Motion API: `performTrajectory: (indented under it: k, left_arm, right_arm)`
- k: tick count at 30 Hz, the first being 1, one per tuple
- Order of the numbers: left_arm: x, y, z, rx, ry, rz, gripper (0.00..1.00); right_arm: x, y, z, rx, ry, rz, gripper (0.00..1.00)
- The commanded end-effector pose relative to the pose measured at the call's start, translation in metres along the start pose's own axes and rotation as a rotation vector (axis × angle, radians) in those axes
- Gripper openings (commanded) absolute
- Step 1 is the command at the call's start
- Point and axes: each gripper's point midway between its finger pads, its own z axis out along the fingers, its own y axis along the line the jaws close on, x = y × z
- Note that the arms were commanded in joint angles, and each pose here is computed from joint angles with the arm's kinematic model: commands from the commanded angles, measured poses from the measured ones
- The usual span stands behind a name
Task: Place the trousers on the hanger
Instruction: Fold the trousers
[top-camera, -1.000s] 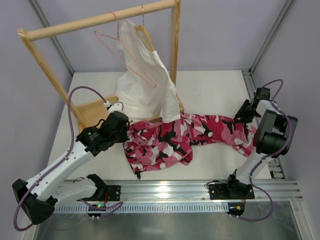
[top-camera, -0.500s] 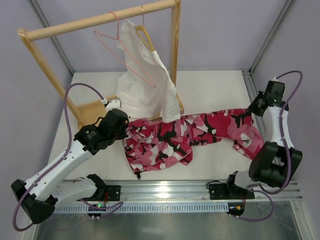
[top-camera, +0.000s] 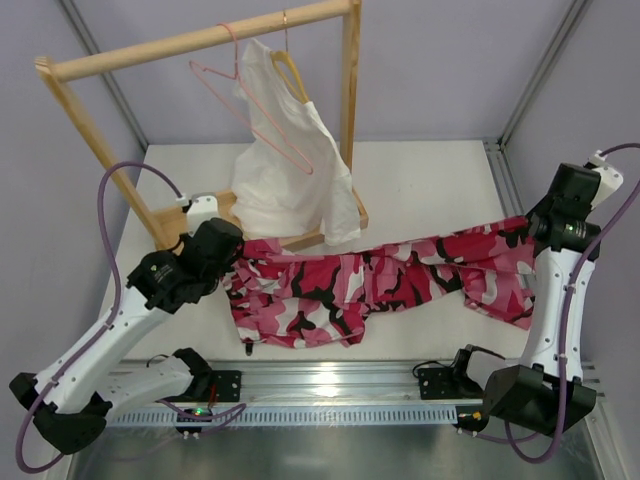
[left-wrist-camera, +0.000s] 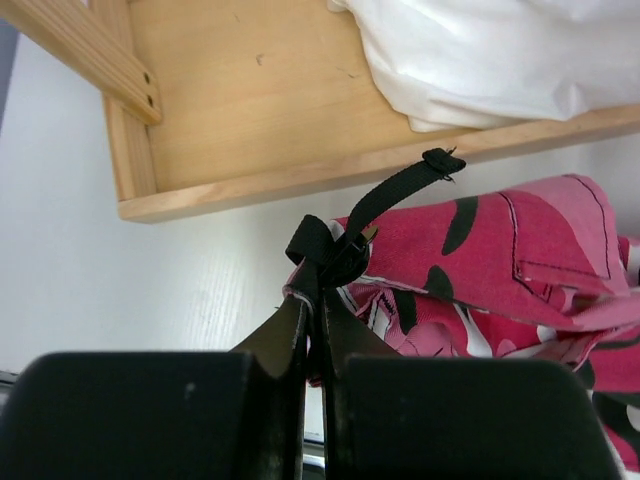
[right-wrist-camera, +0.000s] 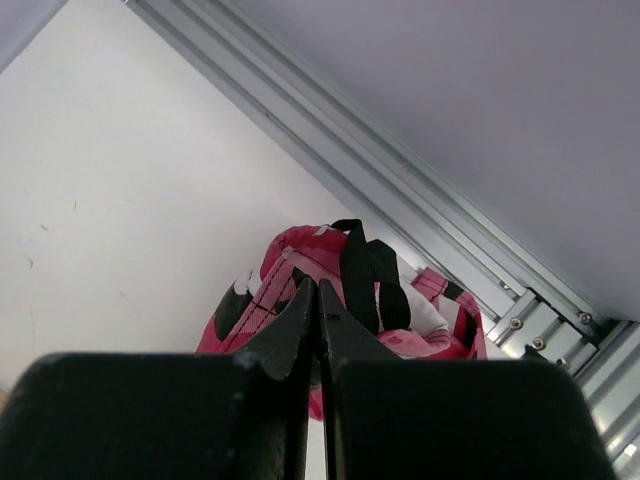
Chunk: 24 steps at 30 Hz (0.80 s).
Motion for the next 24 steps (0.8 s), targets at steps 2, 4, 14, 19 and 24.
performTrajectory:
  k: [2, 4, 14, 19, 24]
  left_arm:
    - [-0.024, 0.036, -0.013, -0.128, -0.105, 0.013, 0.0]
    - [-0.022, 0.035, -0.012, -0.117, -0.109, 0.018, 0.0]
    - [-0.04, 0.013, -0.03, 0.078, -0.161, -0.022, 0.0]
    - [-0.054, 0.019, -0.044, 0.103, -0.219, -0.062, 0.0]
    - [-0.052, 0.009, -0.046, 0.16, -0.201, -0.035, 0.0]
  right_arm:
    - [-0.044, -0.026, -0.027, 0.125, -0.159, 0.029, 0.04]
    - [-0.054, -0.027, -0.033, 0.133, -0.189, 0.039, 0.04]
    - [-0.063, 0.011, 0.005, 0.031, -0.116, 0.052, 0.04]
    - [-0.025, 0.019, 0.051, 0.04, -0.007, 0.056, 0.04]
    - [-0.026, 0.026, 0.058, 0.017, -0.019, 0.101, 0.04]
